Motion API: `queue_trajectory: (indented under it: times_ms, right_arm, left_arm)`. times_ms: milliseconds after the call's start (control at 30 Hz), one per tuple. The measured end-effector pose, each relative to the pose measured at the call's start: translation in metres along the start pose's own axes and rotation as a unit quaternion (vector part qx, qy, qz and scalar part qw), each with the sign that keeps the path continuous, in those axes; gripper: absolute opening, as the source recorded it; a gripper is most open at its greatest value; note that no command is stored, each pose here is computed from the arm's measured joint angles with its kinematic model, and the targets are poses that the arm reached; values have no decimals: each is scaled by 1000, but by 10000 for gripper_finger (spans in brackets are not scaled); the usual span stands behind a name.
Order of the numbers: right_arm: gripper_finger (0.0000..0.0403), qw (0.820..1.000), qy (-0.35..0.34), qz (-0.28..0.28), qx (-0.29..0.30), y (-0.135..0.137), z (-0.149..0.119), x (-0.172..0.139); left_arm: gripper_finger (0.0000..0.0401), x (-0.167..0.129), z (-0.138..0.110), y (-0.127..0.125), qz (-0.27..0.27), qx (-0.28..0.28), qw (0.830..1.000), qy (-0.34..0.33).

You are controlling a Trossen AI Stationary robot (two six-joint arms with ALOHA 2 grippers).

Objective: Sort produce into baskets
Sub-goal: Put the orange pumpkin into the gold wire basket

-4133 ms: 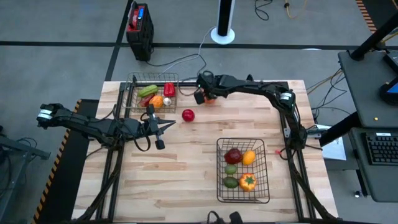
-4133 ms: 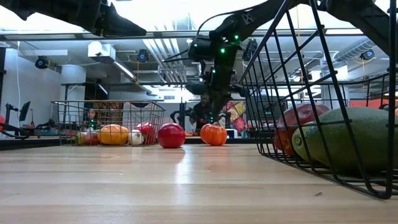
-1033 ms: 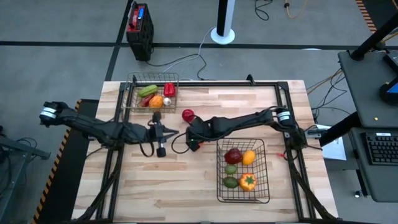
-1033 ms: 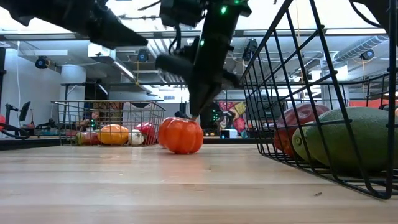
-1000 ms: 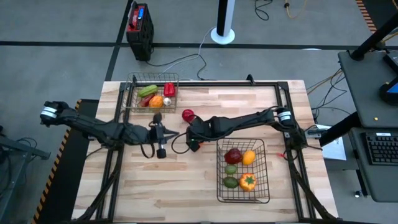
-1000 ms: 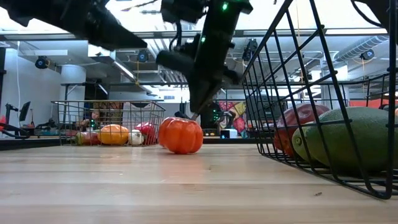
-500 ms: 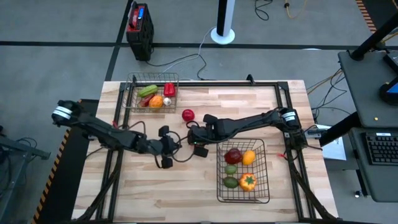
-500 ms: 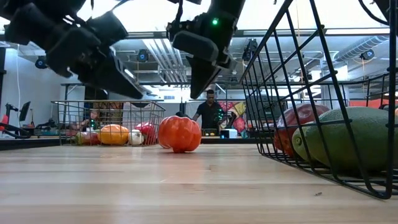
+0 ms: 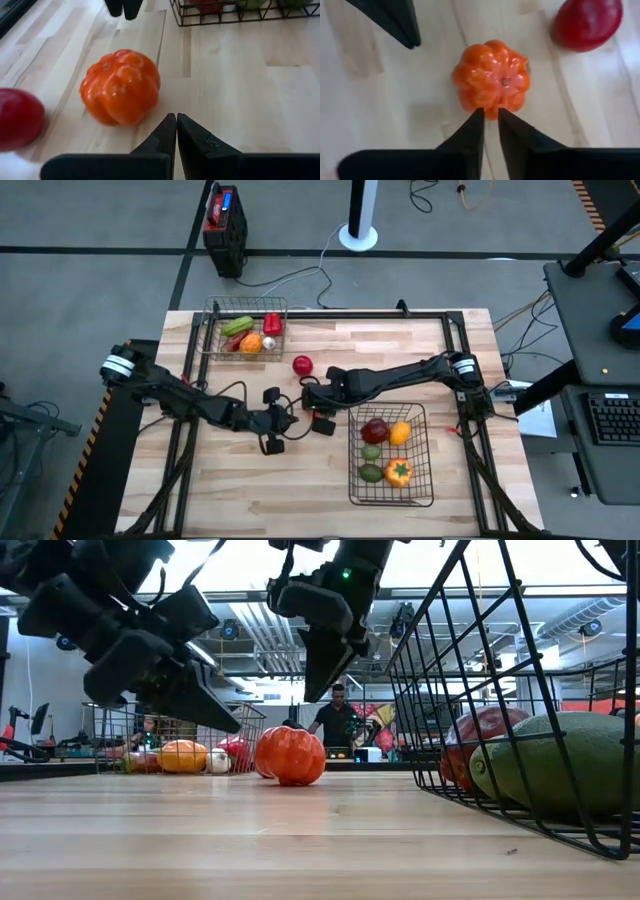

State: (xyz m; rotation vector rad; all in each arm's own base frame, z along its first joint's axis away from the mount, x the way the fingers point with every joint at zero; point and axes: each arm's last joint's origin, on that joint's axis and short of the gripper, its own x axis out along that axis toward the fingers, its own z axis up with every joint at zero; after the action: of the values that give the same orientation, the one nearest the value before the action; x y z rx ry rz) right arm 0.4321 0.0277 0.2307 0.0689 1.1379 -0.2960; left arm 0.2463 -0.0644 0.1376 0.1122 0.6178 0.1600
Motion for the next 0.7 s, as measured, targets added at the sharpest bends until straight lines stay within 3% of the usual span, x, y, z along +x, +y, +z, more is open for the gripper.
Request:
queue_trajectory:
  times_ms: [200, 500, 600, 700]
  right_arm:
    - [152, 999, 10, 34, 16, 2, 0, 0]
    - [358, 999, -32, 10, 27, -1, 6, 3]
    - [390, 999, -36, 7, 33, -5, 9, 7]
    - [398, 999, -32, 4, 21, -7, 9, 18]
  left_arm:
    - [0, 7, -2, -3, 0, 21, 1000, -6]
    - [0, 7, -3, -2, 4, 33, 999, -5]
    - [0, 7, -3, -2, 4, 33, 999, -5]
    - [0, 6, -4, -2, 6, 37, 999, 4]
